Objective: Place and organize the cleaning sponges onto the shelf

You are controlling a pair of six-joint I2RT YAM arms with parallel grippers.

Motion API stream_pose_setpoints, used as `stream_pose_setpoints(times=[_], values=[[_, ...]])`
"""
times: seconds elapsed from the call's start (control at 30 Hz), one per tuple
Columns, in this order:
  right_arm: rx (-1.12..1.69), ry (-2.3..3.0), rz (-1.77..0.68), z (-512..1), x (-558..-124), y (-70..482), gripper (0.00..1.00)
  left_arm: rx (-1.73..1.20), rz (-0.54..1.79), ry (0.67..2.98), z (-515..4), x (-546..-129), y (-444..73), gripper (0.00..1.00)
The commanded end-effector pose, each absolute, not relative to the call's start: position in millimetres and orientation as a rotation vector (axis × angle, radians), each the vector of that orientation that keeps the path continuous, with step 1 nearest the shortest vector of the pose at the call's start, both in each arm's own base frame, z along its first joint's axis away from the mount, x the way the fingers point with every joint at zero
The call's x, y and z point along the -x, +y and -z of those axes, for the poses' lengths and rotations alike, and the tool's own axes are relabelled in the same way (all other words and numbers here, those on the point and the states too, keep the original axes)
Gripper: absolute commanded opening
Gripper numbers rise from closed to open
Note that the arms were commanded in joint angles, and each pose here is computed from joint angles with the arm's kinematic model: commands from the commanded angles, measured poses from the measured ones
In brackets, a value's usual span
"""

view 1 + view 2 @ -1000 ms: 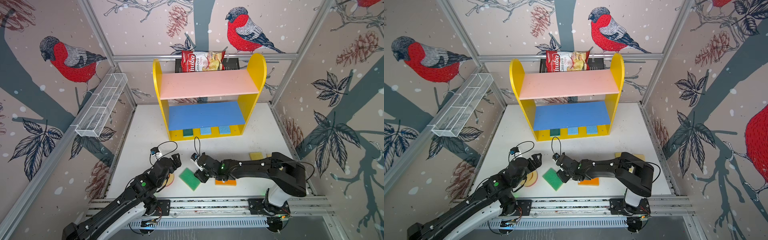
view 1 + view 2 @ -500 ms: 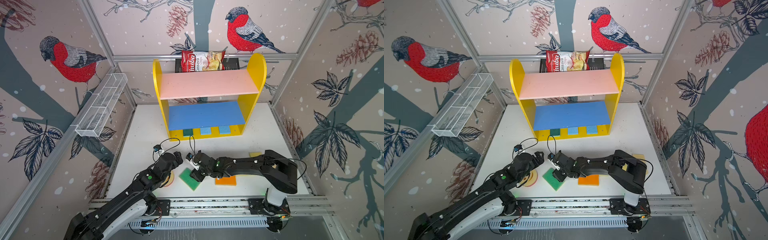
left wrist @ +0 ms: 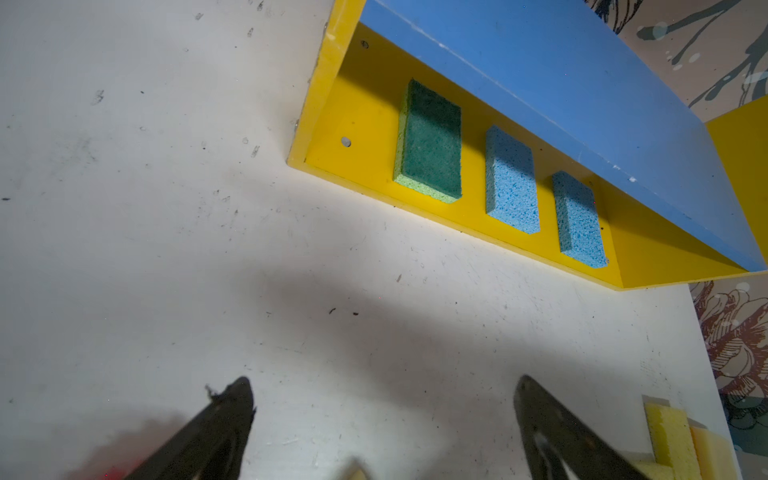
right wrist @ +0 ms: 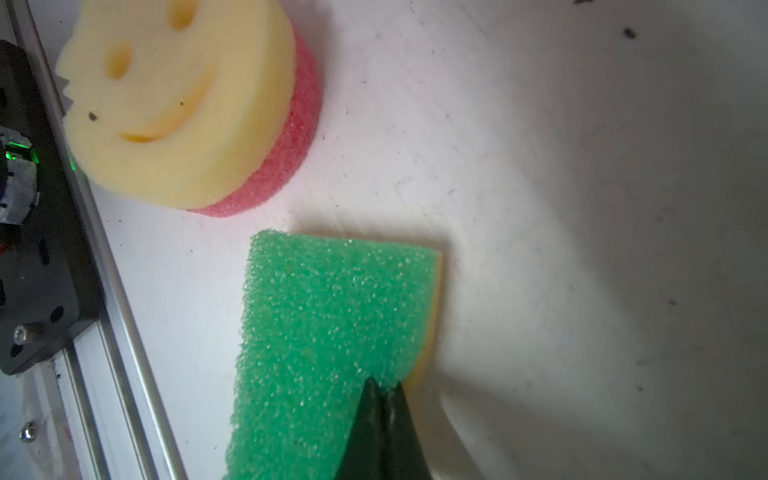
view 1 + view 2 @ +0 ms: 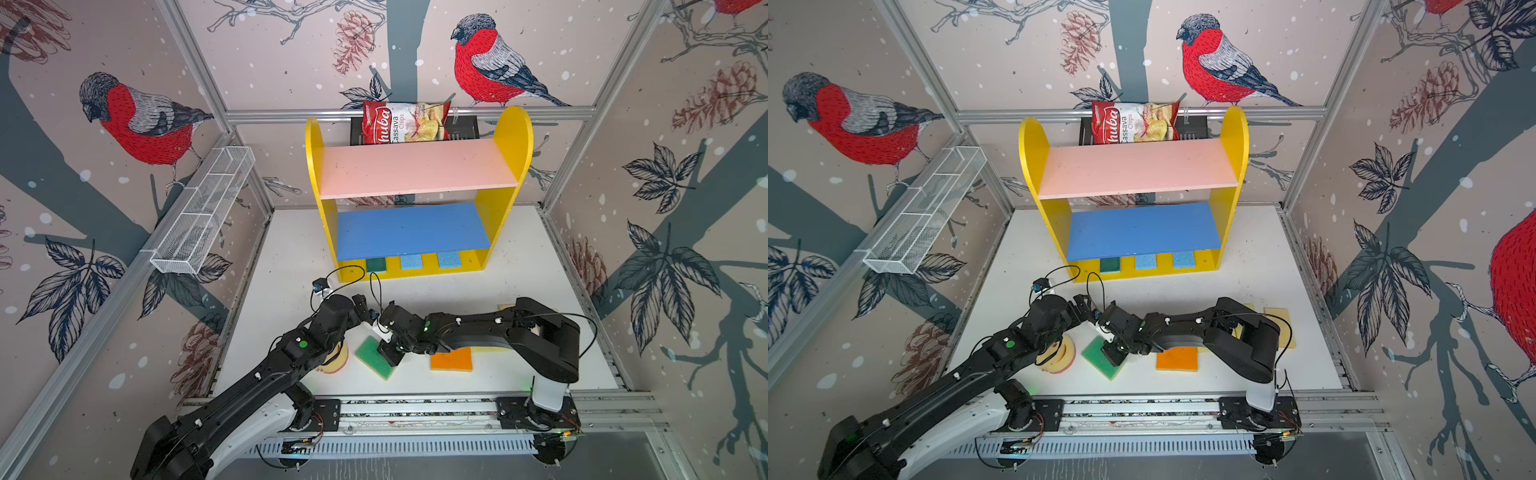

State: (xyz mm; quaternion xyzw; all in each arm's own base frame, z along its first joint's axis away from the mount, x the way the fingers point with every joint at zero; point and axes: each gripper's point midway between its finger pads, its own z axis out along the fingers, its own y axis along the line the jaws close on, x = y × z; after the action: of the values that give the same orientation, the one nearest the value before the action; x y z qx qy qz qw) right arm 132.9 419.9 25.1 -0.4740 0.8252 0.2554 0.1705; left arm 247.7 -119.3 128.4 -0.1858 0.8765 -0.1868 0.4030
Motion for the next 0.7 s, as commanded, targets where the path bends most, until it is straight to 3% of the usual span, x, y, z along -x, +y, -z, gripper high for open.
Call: stream_pose_setpoints(times=[0.0, 0.33, 0.67], values=[[1.305, 2.346, -0.729, -25.8, -145.4, 416.7, 0.01, 0.482, 0.48, 2.204, -129.1, -249.5, -115.5, 0.97], [0.95, 2.203, -0.852, -114.9, -228.6, 406.1, 0.0, 0.431, 0.584, 2.164, -150.7, -238.1, -112.5, 0.97], [0.716, 2.045, -0.934, -188.5, -260.0, 392.4, 0.0, 0.162, 0.951, 1.971, -203.2, -230.0, -160.4, 0.97]])
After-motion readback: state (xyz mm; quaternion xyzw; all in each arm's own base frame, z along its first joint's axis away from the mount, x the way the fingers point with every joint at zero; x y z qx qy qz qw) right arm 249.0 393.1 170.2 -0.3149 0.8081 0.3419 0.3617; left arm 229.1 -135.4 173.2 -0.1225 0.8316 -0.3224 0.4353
